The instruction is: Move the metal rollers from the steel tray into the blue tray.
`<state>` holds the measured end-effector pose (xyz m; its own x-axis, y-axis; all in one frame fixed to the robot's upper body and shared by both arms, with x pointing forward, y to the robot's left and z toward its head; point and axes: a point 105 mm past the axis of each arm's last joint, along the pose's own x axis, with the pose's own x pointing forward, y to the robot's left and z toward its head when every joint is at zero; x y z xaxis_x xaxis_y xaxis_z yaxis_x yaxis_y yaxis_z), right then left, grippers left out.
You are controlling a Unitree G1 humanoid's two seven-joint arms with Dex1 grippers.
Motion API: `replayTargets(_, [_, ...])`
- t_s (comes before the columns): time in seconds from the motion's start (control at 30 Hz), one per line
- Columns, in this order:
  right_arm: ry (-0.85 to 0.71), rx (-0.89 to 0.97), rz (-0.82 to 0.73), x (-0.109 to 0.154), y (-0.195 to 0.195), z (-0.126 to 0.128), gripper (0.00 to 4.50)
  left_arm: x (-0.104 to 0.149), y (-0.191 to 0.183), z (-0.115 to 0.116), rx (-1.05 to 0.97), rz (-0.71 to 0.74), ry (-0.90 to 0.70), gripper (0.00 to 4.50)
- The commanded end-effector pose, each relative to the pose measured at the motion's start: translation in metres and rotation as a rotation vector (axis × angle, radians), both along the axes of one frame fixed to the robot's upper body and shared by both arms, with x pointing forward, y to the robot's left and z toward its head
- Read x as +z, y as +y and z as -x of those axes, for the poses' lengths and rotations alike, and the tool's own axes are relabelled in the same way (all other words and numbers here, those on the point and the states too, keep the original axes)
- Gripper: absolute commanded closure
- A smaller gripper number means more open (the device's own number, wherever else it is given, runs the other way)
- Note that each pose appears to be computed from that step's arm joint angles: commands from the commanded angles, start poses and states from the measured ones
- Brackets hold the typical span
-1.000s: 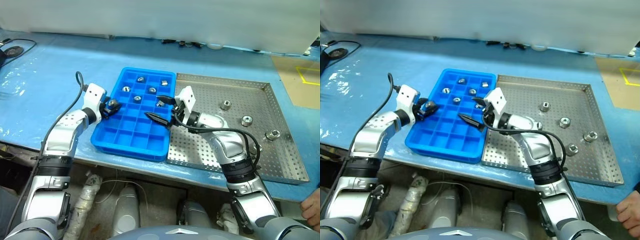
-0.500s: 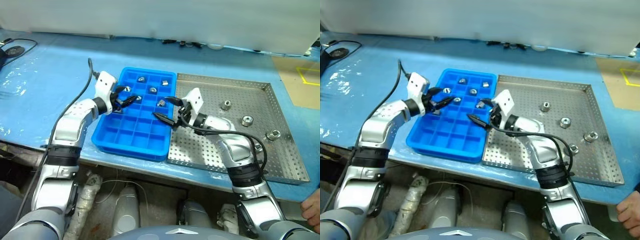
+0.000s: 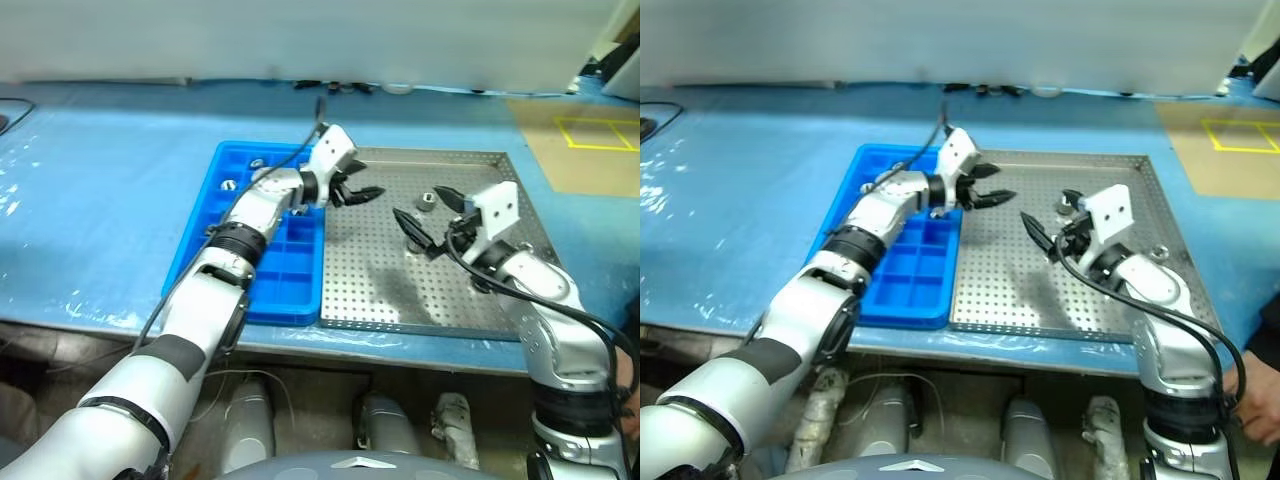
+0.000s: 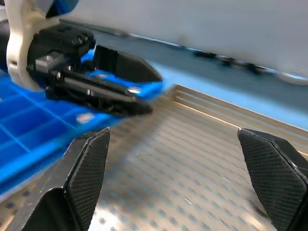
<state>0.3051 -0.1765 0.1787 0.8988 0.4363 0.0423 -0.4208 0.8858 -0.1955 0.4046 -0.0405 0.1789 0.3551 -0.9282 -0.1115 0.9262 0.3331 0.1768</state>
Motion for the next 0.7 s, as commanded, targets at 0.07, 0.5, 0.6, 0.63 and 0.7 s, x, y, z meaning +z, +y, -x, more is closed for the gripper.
replayTargets(0.07, [-0.086,-0.115,0.008,0.021,-0.015,0.023,0.0,0.004,-0.031,0.011,-0.092,-0.036,-0.045,1.01])
replayTargets(0.5, [-0.046,-0.306,-0.044,0.002,-0.028,0.054,0.0,-0.044,-0.043,0.011,0.013,-0.237,-0.014,1.01])
replayTargets(0.6, [-0.023,-0.348,-0.061,-0.007,-0.033,0.058,0.0,-0.052,-0.046,0.01,0.051,-0.249,-0.004,1.01])
replayTargets(0.63, [-0.016,-0.355,-0.063,-0.01,-0.034,0.06,0.0,-0.054,-0.046,0.009,0.074,-0.256,-0.006,1.01])
replayTargets(0.7, [-0.008,-0.364,-0.065,-0.014,-0.034,0.063,0.0,-0.055,-0.047,0.008,0.1,-0.254,-0.004,1.01])
